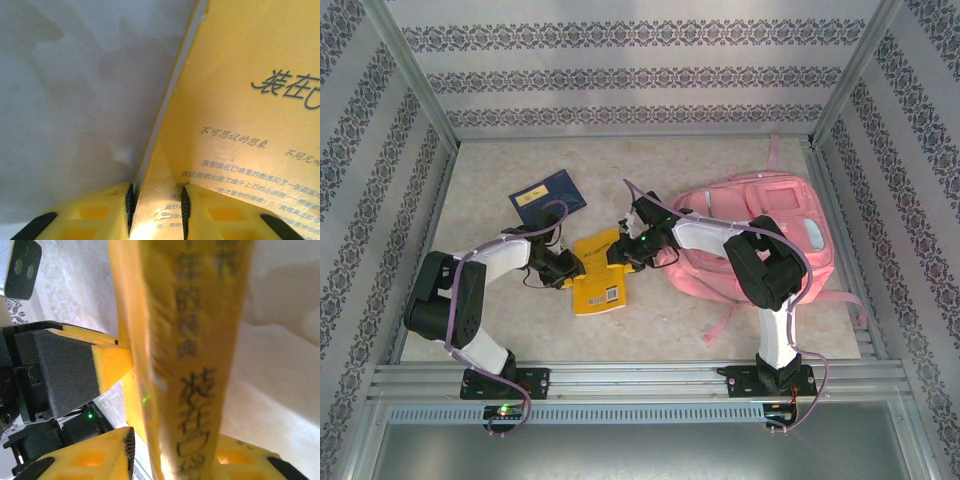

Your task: Pack the student bag

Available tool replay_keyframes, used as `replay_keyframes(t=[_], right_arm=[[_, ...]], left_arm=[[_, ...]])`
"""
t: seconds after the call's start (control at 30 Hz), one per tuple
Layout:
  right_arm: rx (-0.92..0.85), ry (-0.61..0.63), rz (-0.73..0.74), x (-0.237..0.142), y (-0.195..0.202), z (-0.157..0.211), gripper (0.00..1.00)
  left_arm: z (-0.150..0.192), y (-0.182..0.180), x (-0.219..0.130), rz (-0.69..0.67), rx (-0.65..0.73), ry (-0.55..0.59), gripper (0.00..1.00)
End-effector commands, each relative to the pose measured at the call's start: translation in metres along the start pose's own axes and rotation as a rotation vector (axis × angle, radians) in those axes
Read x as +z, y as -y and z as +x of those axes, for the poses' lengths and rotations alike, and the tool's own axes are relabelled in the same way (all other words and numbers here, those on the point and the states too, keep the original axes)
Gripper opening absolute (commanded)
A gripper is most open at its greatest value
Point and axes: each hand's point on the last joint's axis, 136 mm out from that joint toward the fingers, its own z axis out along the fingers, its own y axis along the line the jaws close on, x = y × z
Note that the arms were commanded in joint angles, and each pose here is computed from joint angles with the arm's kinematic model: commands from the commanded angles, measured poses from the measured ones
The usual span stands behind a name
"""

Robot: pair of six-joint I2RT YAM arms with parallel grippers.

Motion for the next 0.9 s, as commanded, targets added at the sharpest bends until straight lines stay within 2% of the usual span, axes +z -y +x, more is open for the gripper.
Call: replay_keyframes(t=[0.0, 0.1, 0.2, 0.3, 0.43, 0.53, 0.87], right_arm=[[-0.039, -0.010, -0.060, 0.013, -0.023, -0.002, 0.32], [-0.027, 0.024, -0.038, 0.009, -0.020, -0.008, 0.18], [0.002, 0.093, -0.022, -0.009, -0.016, -0.018, 0.01], [0.026, 0.179, -0.036, -0.034, -0.020, -0.030, 0.00], [0.068, 0.296, -0.078, -0.064, -0.036, -0.048, 0.00], [0.119, 0.410, -0.116, -0.086, -0.048, -0.067, 0.00], [0.250, 0.705, -0.341, -0.152, -0.104, -0.116, 0.00]], left_arm=[[0.009, 0.004, 0.002, 0.047, -0.004, -0.033, 0.32], [0.009, 0.007, -0.003, 0.053, -0.008, -0.022, 0.32], [0.006, 0.010, -0.015, 0.067, -0.029, 0.010, 0.37], [0.004, 0.015, -0.031, 0.098, -0.082, 0.044, 0.42], [0.000, 0.032, -0.055, 0.169, -0.156, 0.102, 0.58], [-0.005, 0.048, -0.075, 0.256, -0.221, 0.160, 0.65], [-0.029, 0.101, -0.135, 0.649, -0.461, 0.315, 0.75]])
